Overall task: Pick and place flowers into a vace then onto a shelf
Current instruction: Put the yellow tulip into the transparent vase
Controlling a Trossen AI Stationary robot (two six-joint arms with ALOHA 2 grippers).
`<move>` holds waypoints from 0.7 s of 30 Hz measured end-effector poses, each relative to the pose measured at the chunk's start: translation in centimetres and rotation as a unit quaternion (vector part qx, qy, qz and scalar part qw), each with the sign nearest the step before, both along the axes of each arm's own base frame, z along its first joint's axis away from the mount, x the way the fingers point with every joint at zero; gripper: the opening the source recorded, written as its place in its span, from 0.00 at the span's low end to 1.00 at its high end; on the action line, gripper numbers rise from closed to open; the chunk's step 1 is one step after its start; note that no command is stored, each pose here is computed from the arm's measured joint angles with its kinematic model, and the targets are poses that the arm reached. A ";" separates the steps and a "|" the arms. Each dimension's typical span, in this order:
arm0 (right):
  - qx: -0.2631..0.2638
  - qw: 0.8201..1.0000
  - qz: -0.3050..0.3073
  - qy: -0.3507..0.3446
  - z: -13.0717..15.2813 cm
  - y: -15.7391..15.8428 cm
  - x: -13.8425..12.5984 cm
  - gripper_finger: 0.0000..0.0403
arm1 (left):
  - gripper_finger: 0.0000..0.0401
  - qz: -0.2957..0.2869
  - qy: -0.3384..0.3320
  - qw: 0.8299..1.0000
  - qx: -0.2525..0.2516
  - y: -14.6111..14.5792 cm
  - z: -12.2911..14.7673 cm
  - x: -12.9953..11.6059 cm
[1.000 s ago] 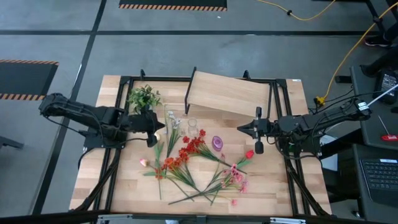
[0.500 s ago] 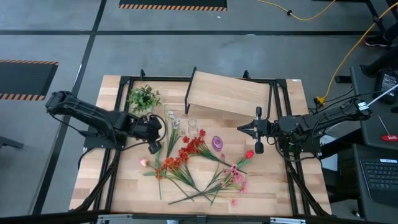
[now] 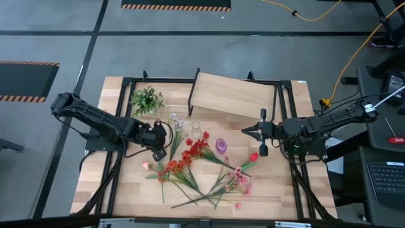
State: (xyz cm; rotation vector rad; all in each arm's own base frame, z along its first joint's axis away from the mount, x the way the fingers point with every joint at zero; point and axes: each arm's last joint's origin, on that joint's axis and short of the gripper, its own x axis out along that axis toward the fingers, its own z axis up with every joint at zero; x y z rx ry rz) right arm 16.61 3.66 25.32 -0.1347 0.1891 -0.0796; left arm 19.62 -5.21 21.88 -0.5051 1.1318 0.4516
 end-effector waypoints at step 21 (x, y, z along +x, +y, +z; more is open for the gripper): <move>-0.005 1.000 0.001 0.000 0.0 0.0 0.0 0.06 | 0.01 -0.025 0.033 0.999 0.023 -0.7 -1.3 0.6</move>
